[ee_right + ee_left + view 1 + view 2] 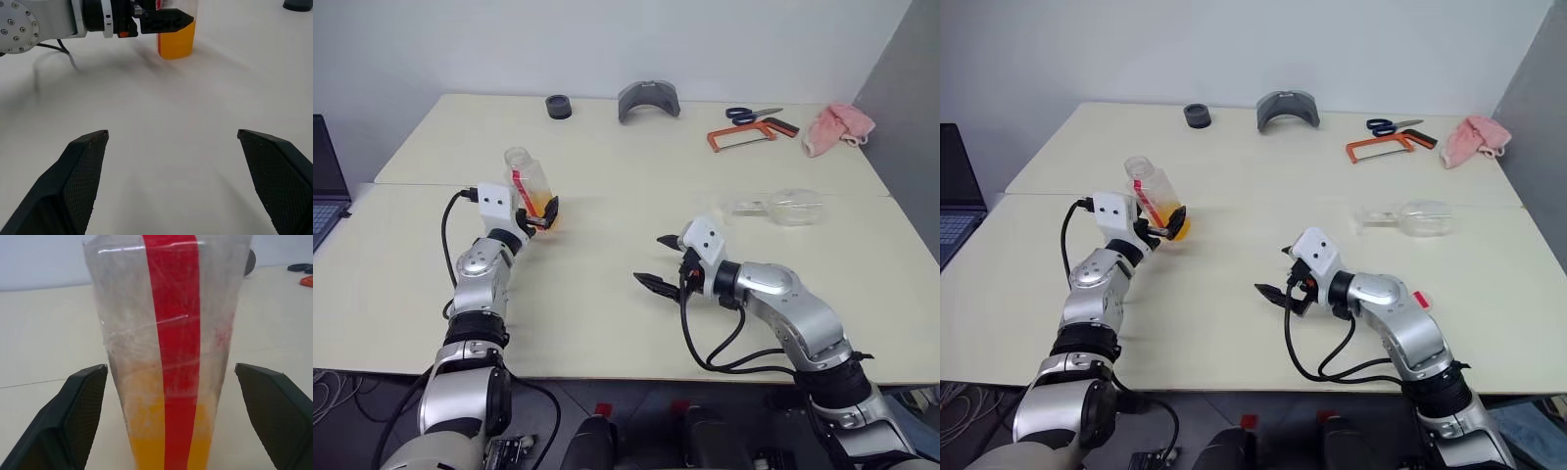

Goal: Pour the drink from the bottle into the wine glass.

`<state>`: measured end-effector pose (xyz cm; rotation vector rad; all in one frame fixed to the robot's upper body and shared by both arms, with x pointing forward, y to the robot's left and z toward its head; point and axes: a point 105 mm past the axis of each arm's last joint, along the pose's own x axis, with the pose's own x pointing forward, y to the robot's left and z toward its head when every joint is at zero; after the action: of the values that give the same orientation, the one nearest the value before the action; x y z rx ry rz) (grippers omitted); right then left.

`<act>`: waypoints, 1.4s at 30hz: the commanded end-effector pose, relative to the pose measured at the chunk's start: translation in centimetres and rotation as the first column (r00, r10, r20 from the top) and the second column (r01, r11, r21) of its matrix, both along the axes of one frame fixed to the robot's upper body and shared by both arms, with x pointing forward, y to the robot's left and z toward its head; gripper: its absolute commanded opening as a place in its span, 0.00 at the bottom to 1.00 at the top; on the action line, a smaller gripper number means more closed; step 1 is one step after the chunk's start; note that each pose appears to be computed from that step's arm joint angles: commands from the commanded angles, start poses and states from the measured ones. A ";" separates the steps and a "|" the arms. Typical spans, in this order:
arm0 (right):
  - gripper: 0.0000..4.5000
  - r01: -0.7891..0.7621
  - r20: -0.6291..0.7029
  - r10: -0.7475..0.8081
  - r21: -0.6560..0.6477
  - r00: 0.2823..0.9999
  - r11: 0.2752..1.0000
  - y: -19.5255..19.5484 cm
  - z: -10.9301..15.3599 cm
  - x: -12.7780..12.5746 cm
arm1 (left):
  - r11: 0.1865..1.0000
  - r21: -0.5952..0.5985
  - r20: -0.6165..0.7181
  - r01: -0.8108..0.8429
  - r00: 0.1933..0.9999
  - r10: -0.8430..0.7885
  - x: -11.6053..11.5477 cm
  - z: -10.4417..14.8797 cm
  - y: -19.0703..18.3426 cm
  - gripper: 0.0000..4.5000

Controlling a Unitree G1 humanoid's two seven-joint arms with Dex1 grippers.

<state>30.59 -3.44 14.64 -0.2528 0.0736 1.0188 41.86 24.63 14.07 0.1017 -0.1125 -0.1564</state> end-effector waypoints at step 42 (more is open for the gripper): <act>1.00 0.883 -0.841 -0.298 0.469 0.451 0.011 -14.0 0.3 12.5 | 0.531 0.149 -0.172 0.834 0.551 -0.817 -10.7 2.7 -12.9 1.00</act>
<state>42.49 -16.94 13.32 1.1008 0.1748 -0.0514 31.33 12.09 15.96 0.2406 -0.0166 -1.1382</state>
